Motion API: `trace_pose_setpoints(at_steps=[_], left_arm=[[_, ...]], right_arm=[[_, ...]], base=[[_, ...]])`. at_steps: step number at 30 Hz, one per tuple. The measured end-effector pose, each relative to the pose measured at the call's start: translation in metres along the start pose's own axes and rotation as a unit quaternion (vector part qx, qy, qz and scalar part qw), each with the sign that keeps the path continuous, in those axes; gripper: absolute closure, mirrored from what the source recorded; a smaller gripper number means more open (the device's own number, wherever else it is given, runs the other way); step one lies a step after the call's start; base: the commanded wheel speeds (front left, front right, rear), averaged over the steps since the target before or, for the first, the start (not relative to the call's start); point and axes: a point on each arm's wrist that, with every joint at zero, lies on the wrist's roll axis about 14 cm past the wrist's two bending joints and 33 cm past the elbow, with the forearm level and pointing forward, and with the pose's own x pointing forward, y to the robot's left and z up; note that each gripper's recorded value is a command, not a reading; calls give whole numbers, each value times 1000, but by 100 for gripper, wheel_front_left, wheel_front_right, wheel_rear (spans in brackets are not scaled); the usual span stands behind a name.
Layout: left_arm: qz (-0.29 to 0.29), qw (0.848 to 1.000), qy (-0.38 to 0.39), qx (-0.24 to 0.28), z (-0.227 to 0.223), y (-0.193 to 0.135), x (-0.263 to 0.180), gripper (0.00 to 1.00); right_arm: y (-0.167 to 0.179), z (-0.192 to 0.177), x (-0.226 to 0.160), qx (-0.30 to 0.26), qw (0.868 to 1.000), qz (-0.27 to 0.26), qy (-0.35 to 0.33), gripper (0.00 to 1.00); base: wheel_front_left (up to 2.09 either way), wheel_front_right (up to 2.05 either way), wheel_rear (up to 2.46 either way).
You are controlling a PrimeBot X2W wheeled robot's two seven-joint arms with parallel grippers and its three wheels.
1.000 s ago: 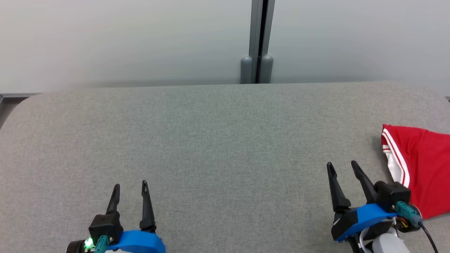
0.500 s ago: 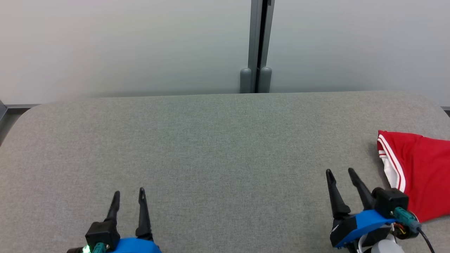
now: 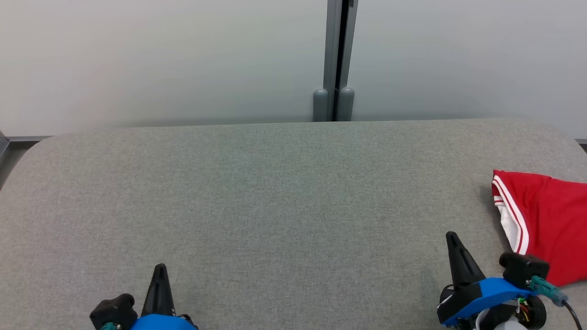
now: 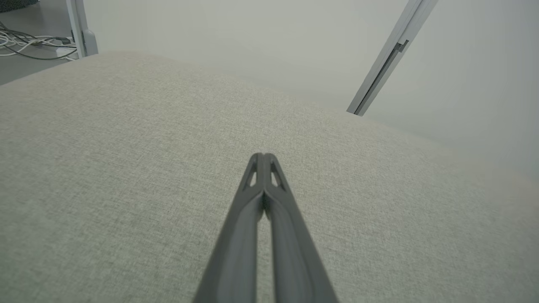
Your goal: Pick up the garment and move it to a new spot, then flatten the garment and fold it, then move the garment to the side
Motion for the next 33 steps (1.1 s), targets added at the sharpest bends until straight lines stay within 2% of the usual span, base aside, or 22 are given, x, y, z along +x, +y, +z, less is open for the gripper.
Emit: trace_pose_setpoints(at_steps=[13,33], left_arm=[[12,993,9,-115,6,7,5,100],[7,966,5,-260,21,8,14,100]], right_arm=[[-7,8,-1,109,994,-19,-7,100],[-14,19,0,251,967,-31,-20,100]], base=[[0,0,0],[0,0,0]])
